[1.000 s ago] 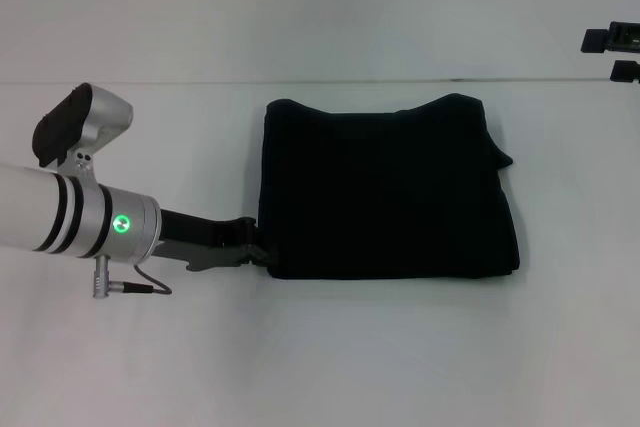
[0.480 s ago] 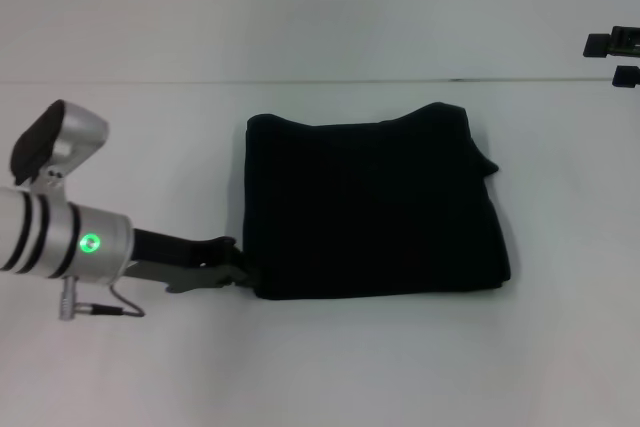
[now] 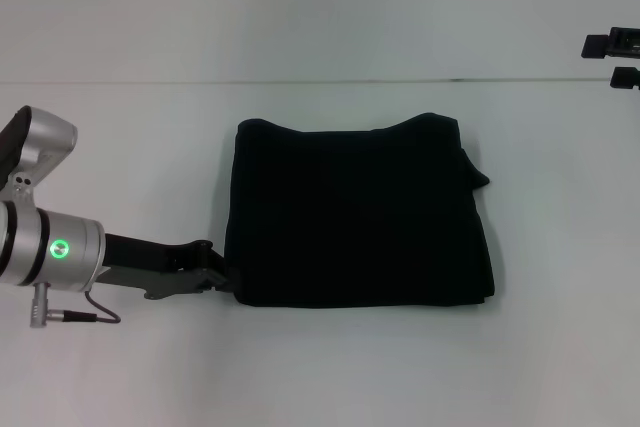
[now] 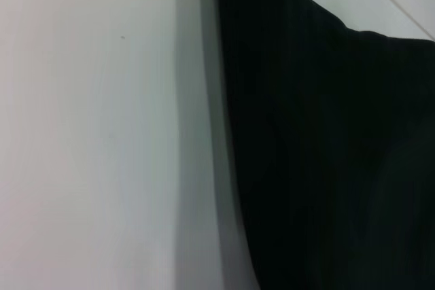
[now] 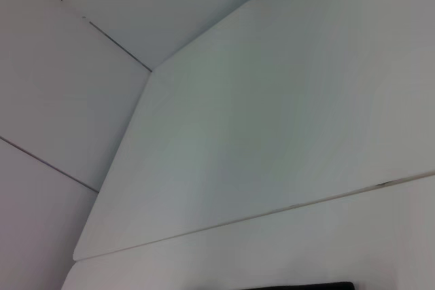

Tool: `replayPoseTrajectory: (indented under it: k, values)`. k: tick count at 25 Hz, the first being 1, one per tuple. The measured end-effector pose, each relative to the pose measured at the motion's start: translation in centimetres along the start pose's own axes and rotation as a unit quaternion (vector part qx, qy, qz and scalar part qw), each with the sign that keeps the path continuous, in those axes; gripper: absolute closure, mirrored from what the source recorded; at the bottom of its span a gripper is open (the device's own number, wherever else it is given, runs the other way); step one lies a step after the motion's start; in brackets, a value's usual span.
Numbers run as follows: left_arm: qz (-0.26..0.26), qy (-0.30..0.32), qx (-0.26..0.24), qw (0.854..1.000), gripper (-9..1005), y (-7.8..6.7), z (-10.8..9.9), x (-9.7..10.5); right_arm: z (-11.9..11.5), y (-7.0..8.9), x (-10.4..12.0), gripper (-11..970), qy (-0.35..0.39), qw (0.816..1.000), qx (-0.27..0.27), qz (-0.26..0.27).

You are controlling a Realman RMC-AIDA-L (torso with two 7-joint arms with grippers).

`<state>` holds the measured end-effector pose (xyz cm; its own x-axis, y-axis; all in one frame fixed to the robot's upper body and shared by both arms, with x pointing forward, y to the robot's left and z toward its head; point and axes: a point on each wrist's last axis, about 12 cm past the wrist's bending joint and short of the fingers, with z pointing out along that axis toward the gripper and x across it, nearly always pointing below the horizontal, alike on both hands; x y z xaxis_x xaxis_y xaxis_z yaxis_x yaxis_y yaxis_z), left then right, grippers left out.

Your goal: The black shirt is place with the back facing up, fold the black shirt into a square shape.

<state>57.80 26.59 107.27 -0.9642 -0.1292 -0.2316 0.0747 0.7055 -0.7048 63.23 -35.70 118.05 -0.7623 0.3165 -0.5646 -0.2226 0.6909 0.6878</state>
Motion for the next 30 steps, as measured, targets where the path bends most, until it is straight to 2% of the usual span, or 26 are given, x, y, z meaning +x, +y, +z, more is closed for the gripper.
replayPoseTrajectory:
  k: [5, 10, 13, 15, 17, 19, 23, 26, 28, 30]
  values:
    - [0.010, -0.003, 0.000, 1.000, 900, 0.2, -1.1, -0.4, 0.0, -0.1, 0.1, 83, 0.000, 1.000, -0.001, -0.001]
    - [0.019, -0.049, 0.024, 0.998, 818, 1.0, -4.2, -0.9, -0.2, -0.4, 0.4, 83, 0.000, 1.000, 0.002, -0.023]
    - [0.089, -0.092, 0.091, 0.988, 762, 0.5, -6.2, -0.7, -0.2, -0.8, 1.5, 83, 0.003, 0.996, 0.003, -0.091]
    - [0.160, -0.125, 0.137, 0.969, 725, 0.0, -6.7, -0.4, 0.0, -1.3, 3.1, 83, 0.001, 0.986, 0.001, -0.167]
    - [0.207, -0.144, 0.154, 0.955, 688, -0.1, -6.4, 0.0, 0.5, -1.9, 5.4, 83, -0.006, 0.974, -0.004, -0.226]
    - [0.249, -0.160, 0.152, 0.943, 609, -0.1, -5.6, 0.2, 1.1, -2.6, 7.9, 83, -0.029, 0.961, -0.002, -0.276]
    - [0.312, -0.180, 0.130, 0.924, 450, -0.2, -4.1, 0.3, 1.8, -3.6, 11.6, 83, -0.088, 0.955, 0.005, -0.285]
    - [0.361, -0.191, 0.113, 0.906, 308, -0.4, -2.9, 0.5, 2.4, -4.0, 14.0, 83, -0.119, 0.951, -0.015, -0.287]
    - [0.385, -0.195, 0.105, 0.896, 214, -0.5, -2.3, 0.8, 2.8, -3.9, 15.1, 83, -0.130, 0.943, -0.026, -0.306]
    - [0.406, -0.189, 0.102, 0.888, 178, -0.8, -1.6, 0.9, 3.1, -3.5, 15.9, 83, -0.125, 0.933, -0.040, -0.336]
